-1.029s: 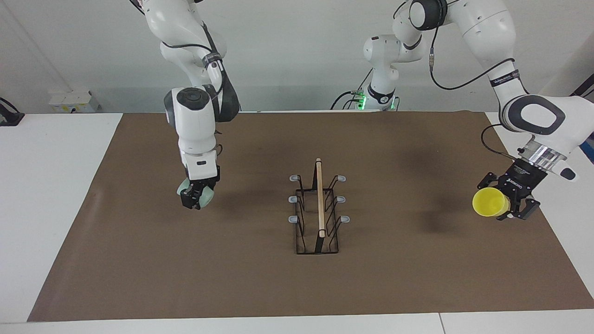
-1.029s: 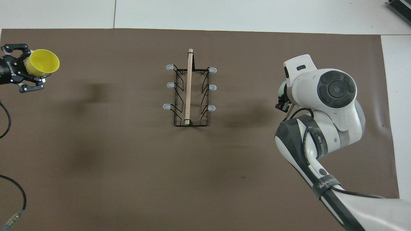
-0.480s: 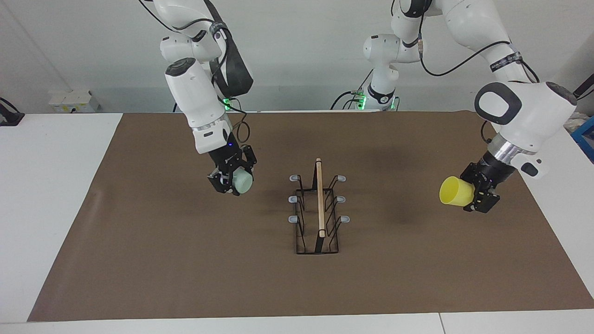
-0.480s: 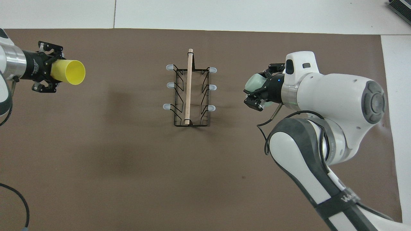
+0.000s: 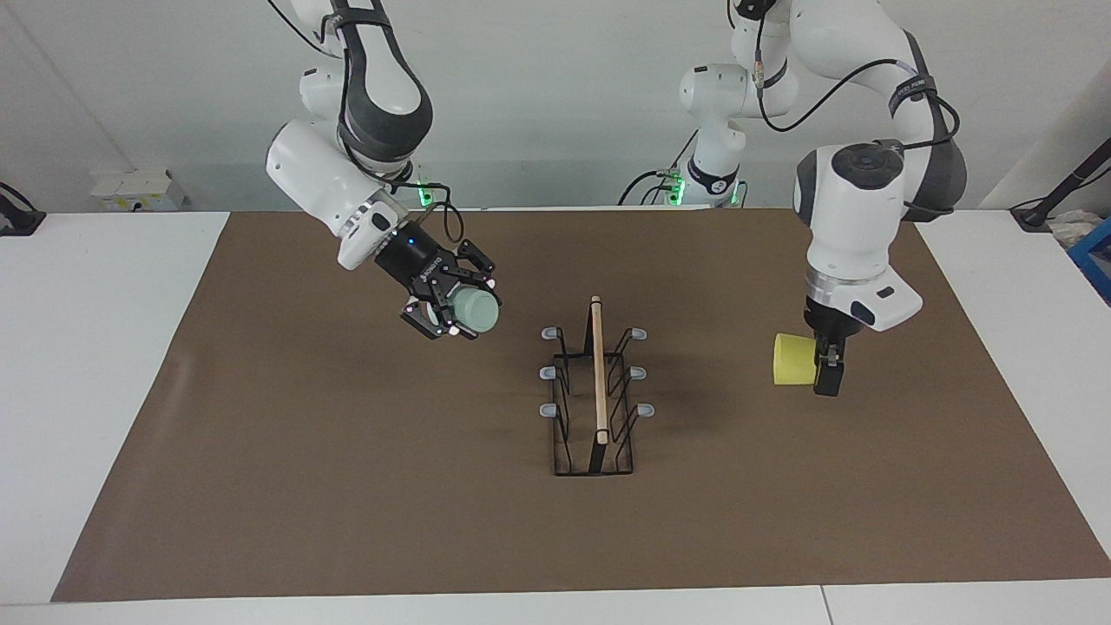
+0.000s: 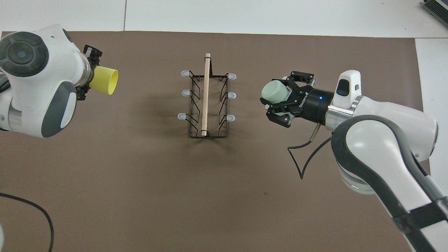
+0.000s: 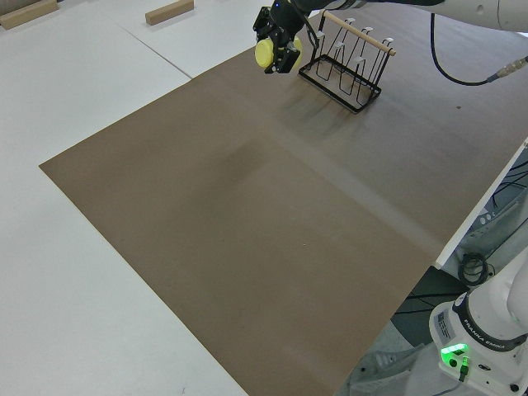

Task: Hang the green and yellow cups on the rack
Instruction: 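Carry the yellow cup and green cup toward the rack with both grippers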

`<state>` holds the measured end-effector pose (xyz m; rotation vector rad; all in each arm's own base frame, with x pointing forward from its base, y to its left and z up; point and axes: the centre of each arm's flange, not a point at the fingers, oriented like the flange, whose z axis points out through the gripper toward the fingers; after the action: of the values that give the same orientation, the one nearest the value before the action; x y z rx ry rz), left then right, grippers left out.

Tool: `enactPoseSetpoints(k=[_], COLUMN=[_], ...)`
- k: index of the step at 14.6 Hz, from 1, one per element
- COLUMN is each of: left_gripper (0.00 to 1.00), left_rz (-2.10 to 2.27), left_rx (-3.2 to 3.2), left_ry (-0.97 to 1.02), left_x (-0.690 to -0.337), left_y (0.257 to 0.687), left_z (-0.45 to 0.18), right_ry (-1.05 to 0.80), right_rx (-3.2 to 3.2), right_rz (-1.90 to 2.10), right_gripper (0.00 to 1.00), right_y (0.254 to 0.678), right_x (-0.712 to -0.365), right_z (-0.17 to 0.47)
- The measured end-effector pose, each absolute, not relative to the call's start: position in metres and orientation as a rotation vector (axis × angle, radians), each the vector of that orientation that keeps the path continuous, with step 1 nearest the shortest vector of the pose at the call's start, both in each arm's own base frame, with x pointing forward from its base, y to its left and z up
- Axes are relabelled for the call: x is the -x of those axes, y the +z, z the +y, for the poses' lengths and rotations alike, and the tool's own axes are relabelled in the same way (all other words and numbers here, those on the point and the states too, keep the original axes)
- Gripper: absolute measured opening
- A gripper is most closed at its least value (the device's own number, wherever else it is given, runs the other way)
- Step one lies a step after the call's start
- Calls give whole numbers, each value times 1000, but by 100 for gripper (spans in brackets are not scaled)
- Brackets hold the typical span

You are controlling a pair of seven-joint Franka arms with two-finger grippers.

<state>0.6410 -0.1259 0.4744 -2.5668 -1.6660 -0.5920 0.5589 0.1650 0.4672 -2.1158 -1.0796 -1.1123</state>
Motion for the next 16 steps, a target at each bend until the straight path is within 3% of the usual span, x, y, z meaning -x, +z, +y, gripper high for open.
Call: enactPoseSetpoints(k=[5,9,12,16], left_gripper=[61,61,61,61], left_rz=[-1431,-1279,-1195,-1029], left_rx=[2515,2487,2467,2470], left_ry=[-876,-1039,-1160,-1251], left_x=[-616,-582,-564,-549], left_y=[465,456,457,448], left_z=[-195,-235,-257,-279], right_ry=[-1266,-1396,-1397,-1403], right_rx=[1972,1846,1803,1821], right_rz=[-941,-758,-671,-676], right_gripper=[63,63,63,63], right_y=[455,423,411,394], right_x=[-529,-499,-475,-476], right_z=[174,211,250,252])
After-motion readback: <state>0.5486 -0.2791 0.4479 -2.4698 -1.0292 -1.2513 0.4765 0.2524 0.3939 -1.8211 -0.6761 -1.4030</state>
